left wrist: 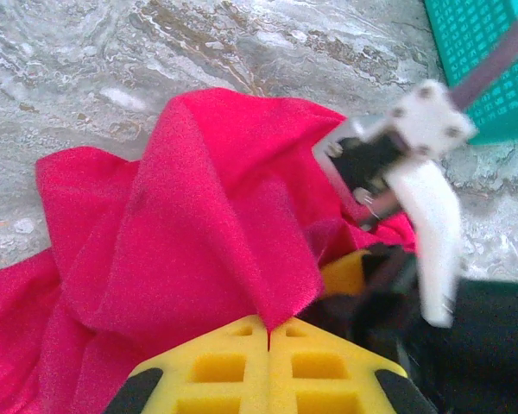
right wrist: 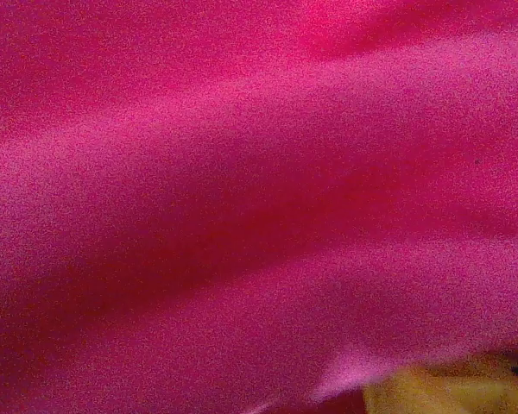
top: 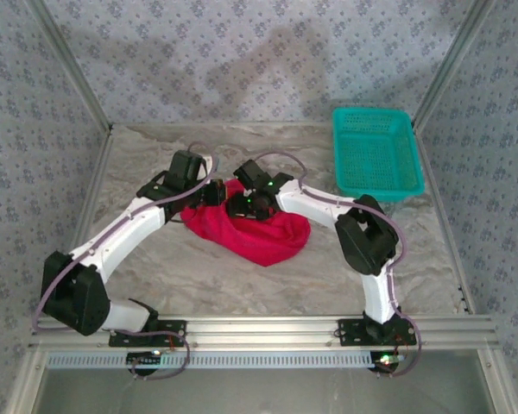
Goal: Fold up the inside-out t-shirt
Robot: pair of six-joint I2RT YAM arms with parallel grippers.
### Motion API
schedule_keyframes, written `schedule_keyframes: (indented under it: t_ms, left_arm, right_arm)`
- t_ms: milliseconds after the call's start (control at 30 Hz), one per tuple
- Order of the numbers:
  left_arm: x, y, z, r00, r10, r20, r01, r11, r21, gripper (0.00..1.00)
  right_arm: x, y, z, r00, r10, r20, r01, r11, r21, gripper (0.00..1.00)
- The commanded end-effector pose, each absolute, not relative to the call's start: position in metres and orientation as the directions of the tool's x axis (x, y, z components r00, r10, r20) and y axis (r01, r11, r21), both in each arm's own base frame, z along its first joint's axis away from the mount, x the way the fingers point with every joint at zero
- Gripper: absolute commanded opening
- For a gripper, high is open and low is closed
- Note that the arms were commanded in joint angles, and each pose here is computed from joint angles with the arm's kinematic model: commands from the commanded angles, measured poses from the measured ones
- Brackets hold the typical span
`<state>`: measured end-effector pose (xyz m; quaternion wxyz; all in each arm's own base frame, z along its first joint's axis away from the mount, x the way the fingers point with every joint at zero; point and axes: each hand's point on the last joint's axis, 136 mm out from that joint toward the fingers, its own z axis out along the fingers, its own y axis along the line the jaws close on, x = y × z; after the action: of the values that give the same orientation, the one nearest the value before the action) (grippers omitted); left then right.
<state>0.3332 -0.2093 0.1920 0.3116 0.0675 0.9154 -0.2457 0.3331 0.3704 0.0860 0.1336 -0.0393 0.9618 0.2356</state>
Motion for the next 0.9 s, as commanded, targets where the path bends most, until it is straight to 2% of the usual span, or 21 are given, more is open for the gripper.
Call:
schedule_keyframes:
  t_ms: [0, 33, 67, 133, 167, 200, 400, 567, 733, 867]
  left_arm:
    - [0.331, -0.205, 0.22, -0.752, -0.043, -0.658, 0.302, 0.864, -0.402, 0.0]
    - [0.331, -0.205, 0.222, -0.75, -0.047, -0.66, 0.303, 0.862, -0.406, 0.0]
    - [0.331, -0.206, 0.224, -0.746, -0.052, -0.664, 0.307, 0.858, -0.411, 0.0]
    - [0.332, -0.207, 0.226, -0.742, -0.057, -0.668, 0.311, 0.853, -0.418, 0.0]
    - [0.332, -0.207, 0.226, -0.741, -0.056, -0.669, 0.311, 0.854, -0.417, 0.0]
    - [0.334, -0.206, 0.227, -0.739, -0.055, -0.671, 0.312, 0.855, -0.413, 0.0]
    - [0.353, -0.186, 0.214, -0.733, -0.068, -0.676, 0.264, 0.888, -0.376, 0.0]
    - [0.379, -0.17, 0.2, -0.742, -0.139, -0.655, 0.186, 0.897, -0.4, 0.0]
    - [0.387, -0.178, 0.182, -0.778, -0.153, -0.61, 0.172, 0.881, -0.441, 0.0]
    - [0.385, -0.179, 0.167, -0.796, -0.153, -0.585, 0.16, 0.88, -0.448, 0.0]
  right_arm:
    - [0.352, 0.369, 0.081, -0.954, 0.067, -0.291, -0.071, 0.896, 0.439, 0.58]
    - [0.357, 0.368, 0.079, -0.951, 0.075, -0.298, -0.064, 0.9, 0.431, 0.55]
    - [0.361, 0.369, 0.077, -0.949, 0.076, -0.305, -0.063, 0.905, 0.421, 0.45]
    - [0.367, 0.367, 0.081, -0.948, 0.067, -0.312, -0.07, 0.91, 0.408, 0.16]
    - [0.37, 0.365, 0.09, -0.945, 0.058, -0.321, -0.083, 0.909, 0.409, 0.05]
    - [0.37, 0.364, 0.102, -0.941, 0.048, -0.336, -0.101, 0.905, 0.414, 0.0]
    - [0.347, 0.34, 0.201, -0.896, -0.008, -0.444, -0.235, 0.856, 0.46, 0.0]
    - [0.31, 0.32, 0.263, -0.882, 0.012, -0.47, -0.309, 0.739, 0.598, 0.0]
    - [0.304, 0.289, 0.291, -0.865, 0.105, -0.49, -0.313, 0.651, 0.692, 0.0]
    - [0.315, 0.268, 0.278, -0.875, 0.168, -0.455, -0.257, 0.635, 0.728, 0.0]
